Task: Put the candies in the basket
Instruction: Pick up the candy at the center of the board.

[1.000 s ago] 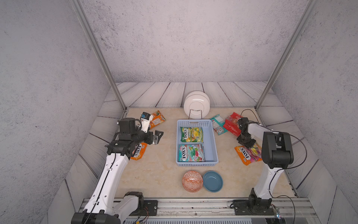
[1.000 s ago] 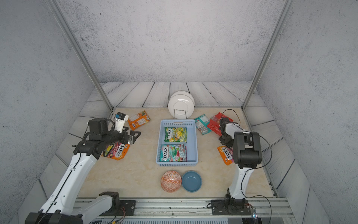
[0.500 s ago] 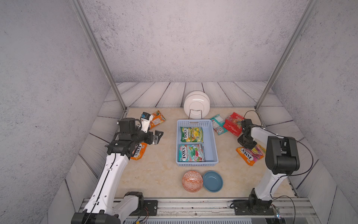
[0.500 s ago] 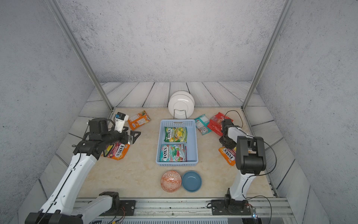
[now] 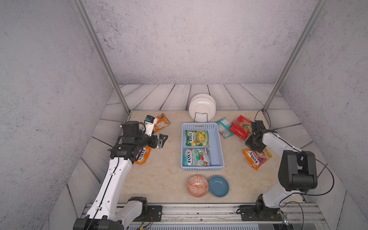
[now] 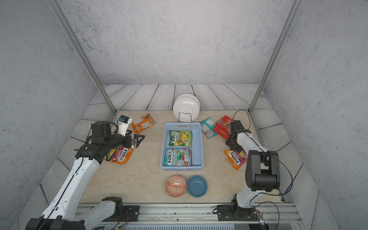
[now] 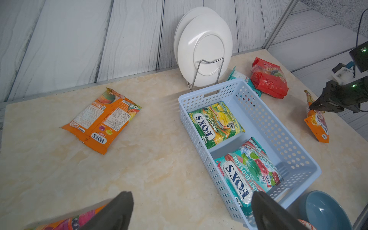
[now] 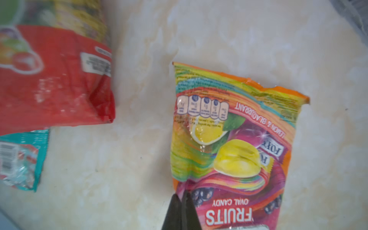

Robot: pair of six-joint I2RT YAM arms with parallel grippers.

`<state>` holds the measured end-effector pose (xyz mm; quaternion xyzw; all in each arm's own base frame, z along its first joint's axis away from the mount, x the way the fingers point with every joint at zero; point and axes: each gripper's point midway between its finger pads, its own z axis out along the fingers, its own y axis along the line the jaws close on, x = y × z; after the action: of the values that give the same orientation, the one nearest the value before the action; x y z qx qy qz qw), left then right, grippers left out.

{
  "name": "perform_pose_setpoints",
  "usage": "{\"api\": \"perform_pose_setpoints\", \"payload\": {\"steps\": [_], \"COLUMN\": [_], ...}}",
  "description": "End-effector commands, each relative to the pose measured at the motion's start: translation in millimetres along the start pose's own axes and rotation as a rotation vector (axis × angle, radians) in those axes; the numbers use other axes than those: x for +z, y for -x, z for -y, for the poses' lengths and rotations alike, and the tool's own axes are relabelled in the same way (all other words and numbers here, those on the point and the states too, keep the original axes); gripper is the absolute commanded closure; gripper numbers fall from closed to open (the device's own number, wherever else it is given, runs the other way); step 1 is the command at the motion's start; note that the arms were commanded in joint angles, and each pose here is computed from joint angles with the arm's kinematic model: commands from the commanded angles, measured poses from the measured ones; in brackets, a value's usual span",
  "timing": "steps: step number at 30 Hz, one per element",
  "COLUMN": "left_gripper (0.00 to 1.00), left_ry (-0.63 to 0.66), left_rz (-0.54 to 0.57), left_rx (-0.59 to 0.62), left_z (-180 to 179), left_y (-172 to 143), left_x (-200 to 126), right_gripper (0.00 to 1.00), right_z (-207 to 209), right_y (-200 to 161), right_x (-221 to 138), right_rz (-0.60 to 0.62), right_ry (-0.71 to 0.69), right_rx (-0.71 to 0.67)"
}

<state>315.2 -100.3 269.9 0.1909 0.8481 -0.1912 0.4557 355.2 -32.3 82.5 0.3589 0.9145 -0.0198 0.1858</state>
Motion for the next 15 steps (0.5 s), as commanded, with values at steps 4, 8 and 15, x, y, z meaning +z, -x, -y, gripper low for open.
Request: {"api": "perform_pose_setpoints", "payload": {"steps": [4, 8, 15], "left_gripper": [0.01, 0.01, 0.01], "left_ry": [-0.018, 0.001, 0.004], "left_rz": [0.013, 0.007, 0.01], "left_rx": [0.011, 0.01, 0.008], "left_z": [3.2, -0.2, -0.8], "left_y": [2.1, 3.6, 3.7], "left_x": [0.3, -1.0, -1.5], "right_gripper": [1.0, 1.0, 1.0], "right_z": [-14.0, -29.5, -56.9], "right_y": [1.9, -0.7, 4.3], "right_x": [-39.5, -63.9, -111.9], "right_rz": [0.03, 0.029, 0.126], "right_ry": [0.102, 0.163, 0.258], "right_rx": [-0.136, -0.233, -0.473]}}
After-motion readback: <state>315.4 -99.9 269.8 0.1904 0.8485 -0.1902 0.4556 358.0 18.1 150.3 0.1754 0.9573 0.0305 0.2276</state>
